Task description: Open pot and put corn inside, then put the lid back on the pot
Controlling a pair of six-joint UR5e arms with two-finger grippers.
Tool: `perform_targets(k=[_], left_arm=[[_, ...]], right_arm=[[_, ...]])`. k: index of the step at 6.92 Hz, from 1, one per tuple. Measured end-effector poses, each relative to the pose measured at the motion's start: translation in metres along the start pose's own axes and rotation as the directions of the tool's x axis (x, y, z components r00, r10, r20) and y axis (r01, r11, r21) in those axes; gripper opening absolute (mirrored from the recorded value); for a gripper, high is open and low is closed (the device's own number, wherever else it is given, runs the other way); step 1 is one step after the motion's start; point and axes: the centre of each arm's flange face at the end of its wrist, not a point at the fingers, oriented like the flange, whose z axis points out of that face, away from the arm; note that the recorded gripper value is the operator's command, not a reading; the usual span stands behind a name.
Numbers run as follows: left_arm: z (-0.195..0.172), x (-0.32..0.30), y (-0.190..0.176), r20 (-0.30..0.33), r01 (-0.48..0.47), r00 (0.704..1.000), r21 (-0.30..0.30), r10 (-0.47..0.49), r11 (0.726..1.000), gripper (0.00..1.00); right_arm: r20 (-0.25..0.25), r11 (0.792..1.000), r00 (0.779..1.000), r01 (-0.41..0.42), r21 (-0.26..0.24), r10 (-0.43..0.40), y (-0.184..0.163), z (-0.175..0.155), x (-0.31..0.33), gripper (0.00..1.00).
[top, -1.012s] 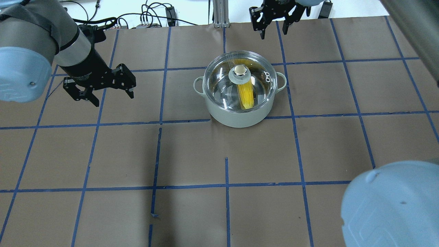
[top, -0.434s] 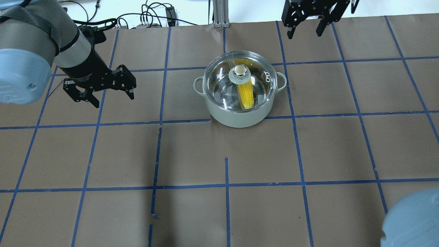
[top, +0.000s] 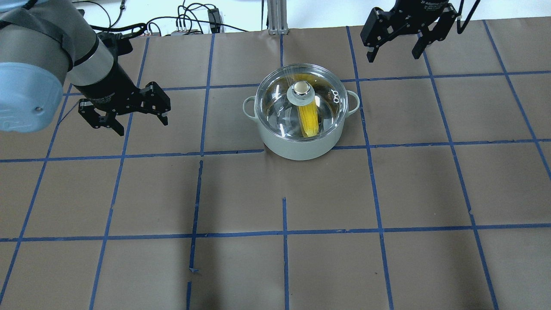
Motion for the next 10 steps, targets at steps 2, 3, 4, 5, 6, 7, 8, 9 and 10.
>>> perform_targets(k=[2, 3, 4, 5, 6, 7, 8, 9, 10], left_arm=[[0.0, 0.0, 0.0, 0.001, 0.0, 1.0, 0.0, 0.0, 1.0, 1.0], [-0.001, 0.0, 0.0, 0.001, -0.001, 1.0, 0.002, 0.001, 1.0, 1.0], [-0.002, 0.0, -0.001, 0.002, -0.001, 1.0, 0.004, 0.001, 1.0, 1.0], [-0.003, 0.0, -0.002, 0.003, -0.002, 1.0, 0.005, 0.002, 1.0, 1.0], [-0.003, 0.0, -0.003, 0.005, -0.002, 1.0, 0.006, 0.002, 1.0, 1.0], [-0.003, 0.0, -0.003, 0.006, -0.001, 1.0, 0.006, 0.001, 1.0, 1.0], [-0.003, 0.0, -0.004, 0.007, -0.001, 1.0, 0.006, 0.001, 1.0, 1.0], [-0.004, 0.0, -0.004, 0.007, -0.001, 1.0, 0.007, 0.001, 1.0, 1.0], [-0.004, 0.0, -0.004, 0.006, -0.002, 1.0, 0.008, 0.002, 1.0, 1.0]], right_arm=[[-0.002, 1.0, 1.0, 0.001, 0.007, -0.001, 0.026, -0.01, -0.004, 1.0], [-0.001, 1.0, 1.0, 0.001, 0.0, -0.001, 0.043, -0.008, -0.006, 1.0], [0.0, 1.0, 1.0, 0.0, -0.012, 0.0, 0.059, -0.003, -0.007, 1.0], [-0.016, 1.0, 1.0, -0.002, -0.022, 0.001, 0.068, -0.001, -0.006, 1.0], [-0.044, 1.0, 0.999, -0.004, -0.029, 0.002, 0.073, -0.001, -0.004, 1.0], [-0.059, 0.999, 0.998, -0.004, -0.032, 0.002, 0.074, 0.0, -0.002, 1.0], [-0.063, 0.999, 0.998, -0.004, -0.032, 0.002, 0.075, 0.0, -0.002, 1.0], [-0.063, 0.999, 0.998, -0.003, -0.032, 0.001, 0.075, 0.0, -0.002, 1.0], [-0.062, 1.0, 0.998, -0.002, -0.031, 0.0, 0.075, 0.0, -0.003, 1.0]])
